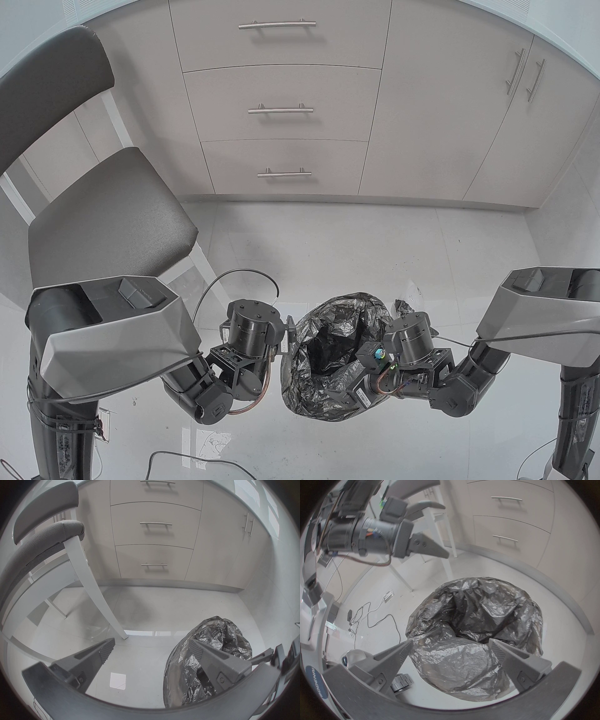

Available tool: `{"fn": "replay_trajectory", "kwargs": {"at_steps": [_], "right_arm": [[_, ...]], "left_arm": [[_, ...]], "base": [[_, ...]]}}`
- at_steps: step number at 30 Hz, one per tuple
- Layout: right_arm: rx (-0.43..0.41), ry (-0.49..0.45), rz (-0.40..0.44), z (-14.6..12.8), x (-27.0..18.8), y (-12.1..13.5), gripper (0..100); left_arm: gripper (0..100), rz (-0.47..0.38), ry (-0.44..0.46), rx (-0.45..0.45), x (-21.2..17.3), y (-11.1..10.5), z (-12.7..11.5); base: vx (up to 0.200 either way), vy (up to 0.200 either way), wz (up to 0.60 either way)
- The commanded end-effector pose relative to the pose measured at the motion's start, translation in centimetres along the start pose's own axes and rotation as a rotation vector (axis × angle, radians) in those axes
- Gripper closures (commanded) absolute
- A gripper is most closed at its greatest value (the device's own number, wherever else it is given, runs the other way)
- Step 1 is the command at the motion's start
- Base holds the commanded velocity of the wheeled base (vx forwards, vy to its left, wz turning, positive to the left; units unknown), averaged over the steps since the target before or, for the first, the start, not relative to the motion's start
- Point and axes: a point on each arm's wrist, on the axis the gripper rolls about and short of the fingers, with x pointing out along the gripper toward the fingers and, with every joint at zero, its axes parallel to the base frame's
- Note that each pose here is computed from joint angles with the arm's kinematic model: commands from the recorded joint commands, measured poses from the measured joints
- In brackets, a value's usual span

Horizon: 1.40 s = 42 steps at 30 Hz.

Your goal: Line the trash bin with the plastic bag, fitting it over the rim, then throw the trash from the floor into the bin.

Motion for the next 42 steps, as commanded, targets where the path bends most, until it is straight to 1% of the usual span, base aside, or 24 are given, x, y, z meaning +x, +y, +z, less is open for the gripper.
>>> {"fn": "replay_trajectory", "kwargs": {"at_steps": [1,5,13,19,25,34,42], "right_arm": [[-0.034,0.020,0.015,-0.6,1.4,0.7,0],[-0.048,0.019,-0.009,-0.5,2.6,0.6,0],[-0.049,0.041,-0.002,-1.3,3.9,0.9,0],[-0.051,0.058,0.017,-1.7,3.8,1.5,0],[-0.052,0.090,0.036,-3.0,4.0,2.1,0],[-0.033,0.127,0.053,-4.0,3.9,2.6,0],[-0.027,0.182,0.067,-5.4,3.0,3.0,0]], "left_arm": [[0,-0.001,0.000,0.001,0.0,0.0,0.0],[0,0.000,-0.002,0.000,0.0,0.0,0.0],[0,0.000,0.000,-0.001,0.0,0.0,0.0],[0,0.000,0.000,-0.001,0.1,0.0,0.0],[0,0.000,0.000,-0.001,0.1,0.0,0.0],[0,0.001,0.003,0.001,0.1,0.0,-0.2],[0,0.000,0.003,0.000,0.0,0.0,-0.1]], "base": [[0.000,0.000,0.00],[0.000,0.000,0.00],[0.000,0.000,0.00],[0.000,0.000,0.00],[0.000,0.000,0.00],[0.000,0.000,0.00],[0.000,0.000,0.00]]}}
